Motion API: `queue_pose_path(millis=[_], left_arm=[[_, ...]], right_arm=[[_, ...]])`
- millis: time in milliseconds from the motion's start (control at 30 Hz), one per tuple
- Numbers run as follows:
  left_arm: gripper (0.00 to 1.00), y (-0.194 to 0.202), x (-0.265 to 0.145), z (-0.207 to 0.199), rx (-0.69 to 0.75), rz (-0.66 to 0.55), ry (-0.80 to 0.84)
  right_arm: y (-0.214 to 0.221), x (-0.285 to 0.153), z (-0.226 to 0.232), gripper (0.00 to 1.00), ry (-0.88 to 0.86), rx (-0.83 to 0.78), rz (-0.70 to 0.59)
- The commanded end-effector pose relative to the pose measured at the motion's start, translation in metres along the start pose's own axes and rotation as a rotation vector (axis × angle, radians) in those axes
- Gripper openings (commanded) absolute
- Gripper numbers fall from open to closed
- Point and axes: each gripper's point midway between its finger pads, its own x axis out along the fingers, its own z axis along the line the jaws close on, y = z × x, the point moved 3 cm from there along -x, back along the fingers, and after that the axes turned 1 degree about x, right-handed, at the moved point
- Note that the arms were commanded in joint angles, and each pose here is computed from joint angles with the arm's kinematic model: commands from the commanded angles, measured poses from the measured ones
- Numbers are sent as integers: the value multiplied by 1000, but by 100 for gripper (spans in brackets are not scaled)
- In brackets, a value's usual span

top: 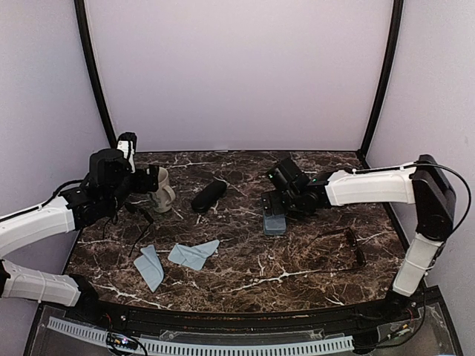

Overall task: Organize the sunglasses
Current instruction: Pick up the sunglasses case from the center of the board.

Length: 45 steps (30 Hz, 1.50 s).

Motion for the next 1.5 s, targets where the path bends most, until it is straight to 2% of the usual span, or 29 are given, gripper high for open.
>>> queue_pose_path(millis=[0, 267, 567, 800, 1000, 1300, 1467], left_arm=[[99, -14, -7, -11, -41, -39, 72], [99, -15, -11, -14, -50, -51, 98], [99, -10, -7, -17, -41, -37, 97], [99, -5, -1, -19, -35, -30, 93], [99, -3, -1, -21, -45, -35, 103], [99, 2, 5, -29, -26, -28, 137], [98, 10, 10, -48, -2, -29, 235]], right_arm=[[0, 13, 9, 100, 16, 103, 25], [20, 38, 28, 100, -29, 119, 97], [39, 49, 27, 99, -21, 122, 146], [47, 54, 30, 89, -37, 101, 171], [52, 57, 27, 88, -35, 96, 185], [48, 50, 26, 69, -61, 65, 181], [41, 41, 26, 51, -113, -21, 160]])
